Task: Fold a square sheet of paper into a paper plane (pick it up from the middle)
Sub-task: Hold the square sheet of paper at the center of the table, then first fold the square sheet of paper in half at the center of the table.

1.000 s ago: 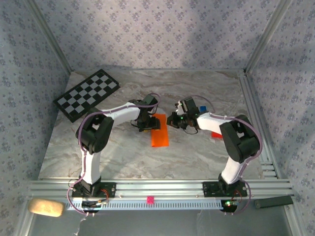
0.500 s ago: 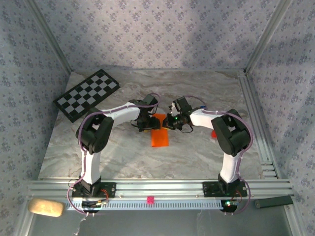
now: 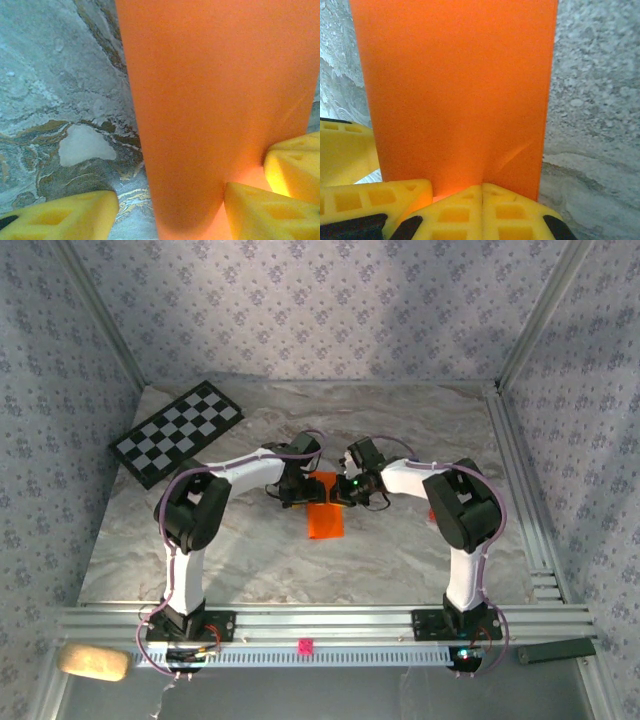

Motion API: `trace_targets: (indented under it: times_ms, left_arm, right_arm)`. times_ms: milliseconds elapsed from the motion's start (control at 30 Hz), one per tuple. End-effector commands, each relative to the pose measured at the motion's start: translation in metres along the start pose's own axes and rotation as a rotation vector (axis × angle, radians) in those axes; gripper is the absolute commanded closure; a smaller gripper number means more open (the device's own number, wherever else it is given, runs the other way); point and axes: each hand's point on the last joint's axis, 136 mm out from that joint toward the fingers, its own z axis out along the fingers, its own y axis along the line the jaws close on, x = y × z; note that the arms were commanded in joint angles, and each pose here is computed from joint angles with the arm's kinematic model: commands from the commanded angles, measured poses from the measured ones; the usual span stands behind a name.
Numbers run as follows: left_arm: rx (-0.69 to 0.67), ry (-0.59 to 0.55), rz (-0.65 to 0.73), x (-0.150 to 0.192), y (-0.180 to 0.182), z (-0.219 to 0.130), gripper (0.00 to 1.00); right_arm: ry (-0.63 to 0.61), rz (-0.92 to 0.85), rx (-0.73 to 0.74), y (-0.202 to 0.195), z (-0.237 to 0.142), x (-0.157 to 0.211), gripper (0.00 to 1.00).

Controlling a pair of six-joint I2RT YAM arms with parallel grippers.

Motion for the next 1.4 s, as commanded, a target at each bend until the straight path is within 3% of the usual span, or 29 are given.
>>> trace_targets:
  times_ms: [0, 133, 400, 500, 567, 733, 767, 933, 1367]
  left_arm:
    - [-0.123, 0.064, -0.008, 0.018, 0.036, 0.042, 0.37]
    - [-0.039, 0.014, -0.022, 0.007, 0.017, 0.021, 0.36]
    - [0.270, -0.145, -0.059, -0.025, -0.022, -0.057, 0.34]
    - [0.429, -0.169, -0.067, -0.030, -0.034, -0.072, 0.49]
    - [0.541, -0.149, -0.059, -0.030, -0.046, -0.075, 0.66]
    - [0.676, -0.100, -0.036, -0.024, -0.062, -0.072, 0.94]
    - [0.682, -0.088, -0.040, -0.023, -0.063, -0.069, 1.00]
    - [0.703, -0.062, -0.059, -0.018, -0.062, -0.059, 1.00]
    - [0.589, 0.015, -0.100, 0.003, -0.033, -0.011, 1.00]
  right_arm:
    - [0.120, 0.036, 0.193, -0.051, 0.010, 0.039, 1.00]
    - [0.129, 0.018, 0.228, -0.058, 0.007, 0.040, 1.00]
    - [0.127, 0.012, 0.204, -0.057, 0.004, 0.030, 1.00]
    - [0.132, 0.019, 0.205, -0.058, 0.005, 0.030, 1.00]
    - [0.133, 0.024, 0.206, -0.059, 0.007, 0.030, 1.00]
    - [0.131, 0.031, 0.211, -0.060, 0.006, 0.030, 1.00]
    - [0.132, 0.032, 0.211, -0.060, 0.007, 0.031, 1.00]
    - [0.134, 0.039, 0.214, -0.061, 0.008, 0.033, 1.00]
    - [0.136, 0.048, 0.223, -0.065, 0.010, 0.036, 1.00]
